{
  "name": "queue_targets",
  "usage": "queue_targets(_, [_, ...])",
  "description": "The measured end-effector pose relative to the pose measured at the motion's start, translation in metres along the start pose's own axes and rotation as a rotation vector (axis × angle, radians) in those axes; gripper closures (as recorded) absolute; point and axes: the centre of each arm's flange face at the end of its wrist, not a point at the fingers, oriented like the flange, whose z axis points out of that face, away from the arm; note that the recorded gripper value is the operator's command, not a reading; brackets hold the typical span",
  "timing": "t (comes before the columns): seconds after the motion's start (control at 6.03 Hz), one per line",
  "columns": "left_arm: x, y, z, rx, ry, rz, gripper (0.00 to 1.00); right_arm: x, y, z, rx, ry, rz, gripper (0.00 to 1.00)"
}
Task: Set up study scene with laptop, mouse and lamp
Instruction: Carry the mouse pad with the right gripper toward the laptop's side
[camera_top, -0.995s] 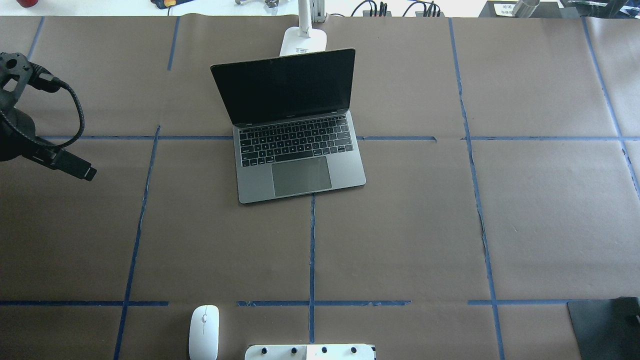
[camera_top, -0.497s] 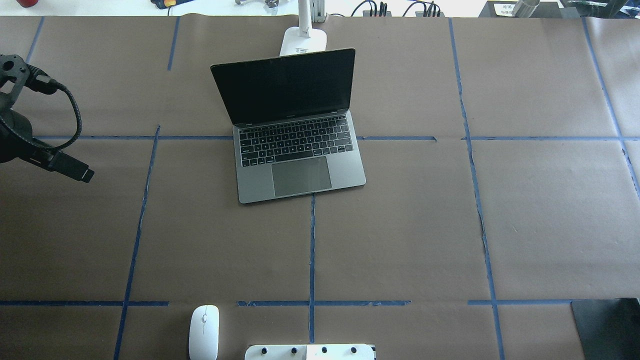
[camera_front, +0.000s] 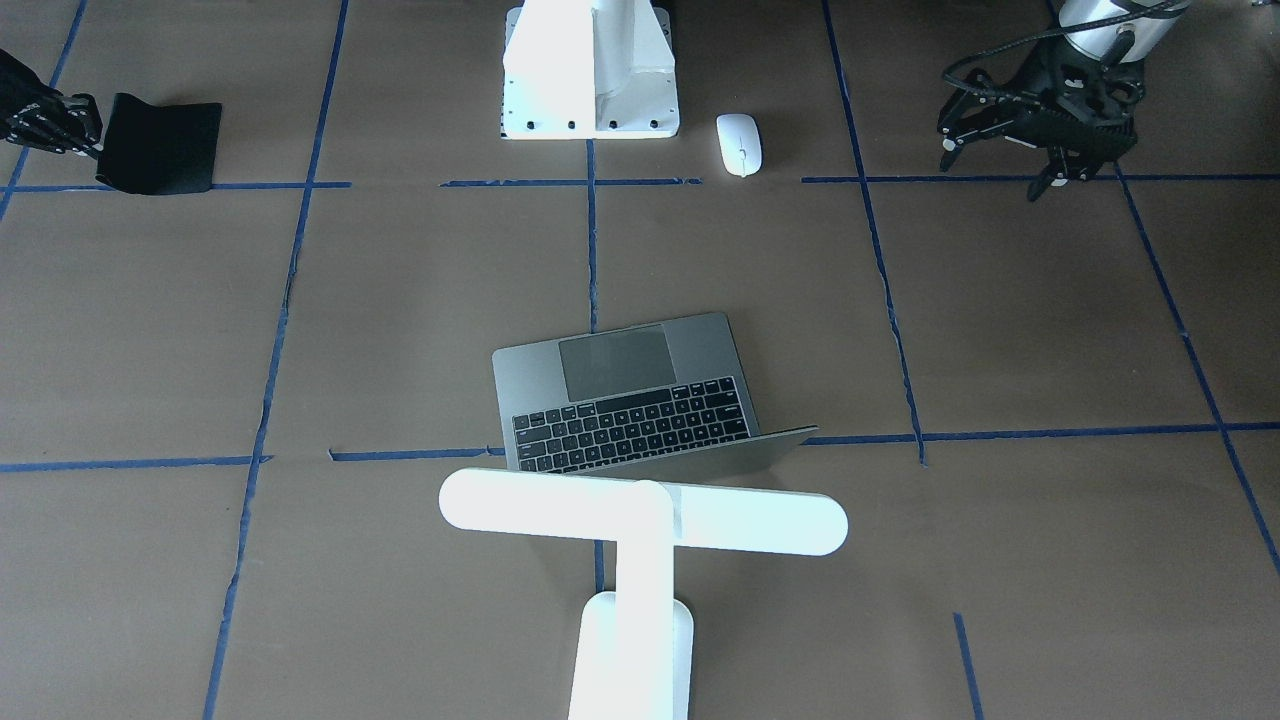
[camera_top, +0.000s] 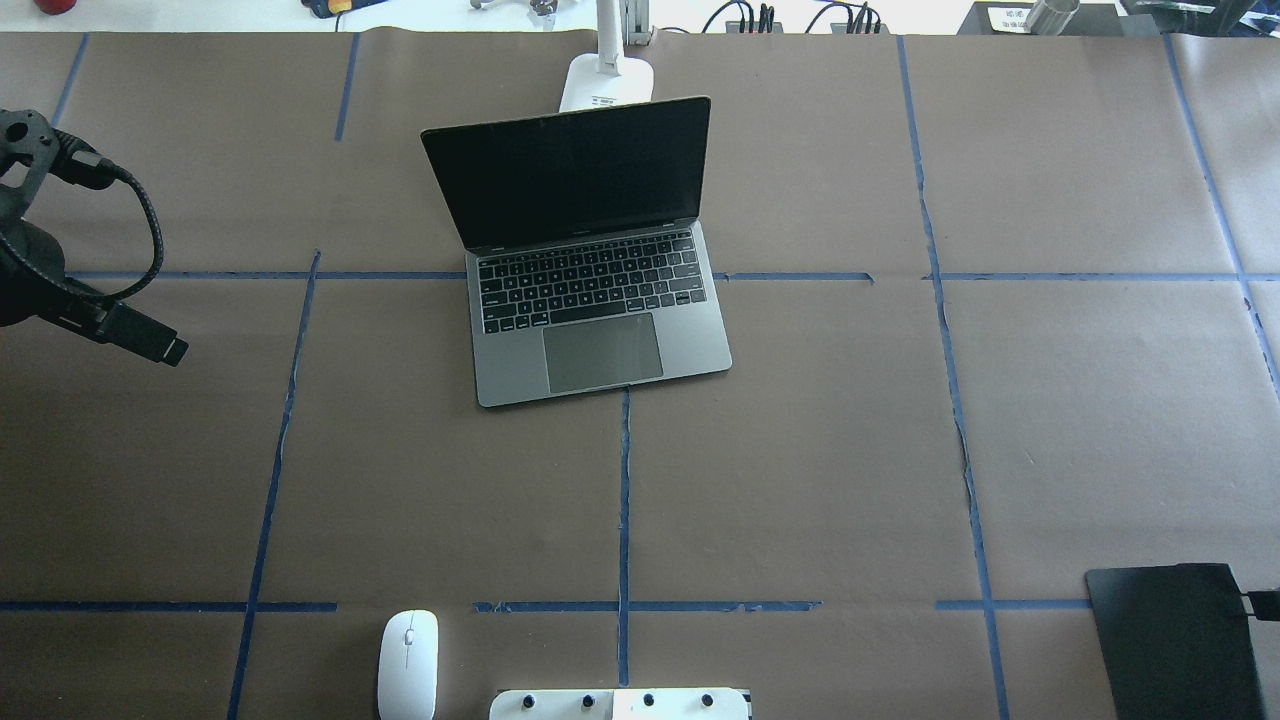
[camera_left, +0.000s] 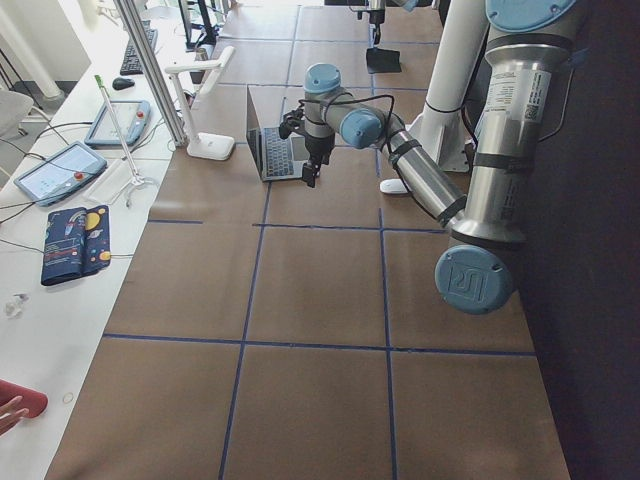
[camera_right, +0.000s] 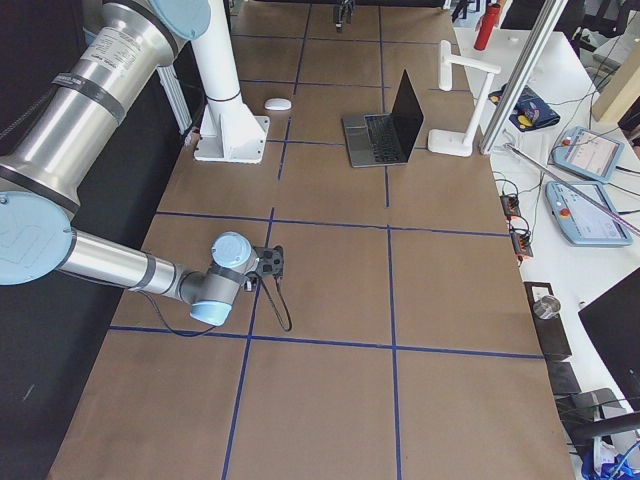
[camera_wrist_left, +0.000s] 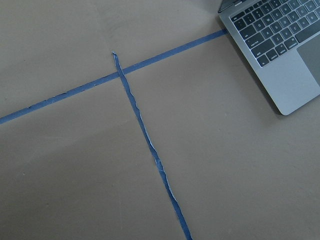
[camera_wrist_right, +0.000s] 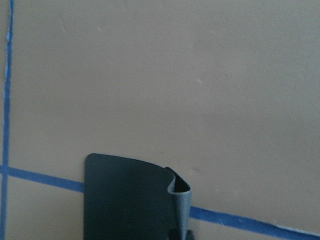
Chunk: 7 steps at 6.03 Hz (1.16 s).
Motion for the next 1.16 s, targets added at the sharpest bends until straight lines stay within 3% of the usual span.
queue_targets(0.17, [0.000,0.000,0.000,0.000,0.000,0.001,0.00,-0.019,-0.032,0.002,0.045,-0.046,0.016,1.00])
queue_targets(0.5, [0.001,0.000,0.000,0.001,0.003,0.003,0.00,-0.075,-0.116,0.025,0.108,-0.067,0.039,1.00])
queue_targets(1.16, [0.005,-0.001,-0.004,0.008,0.008,0.009,0.00,-0.270,-0.291,0.060,0.148,-0.009,0.100,1.00])
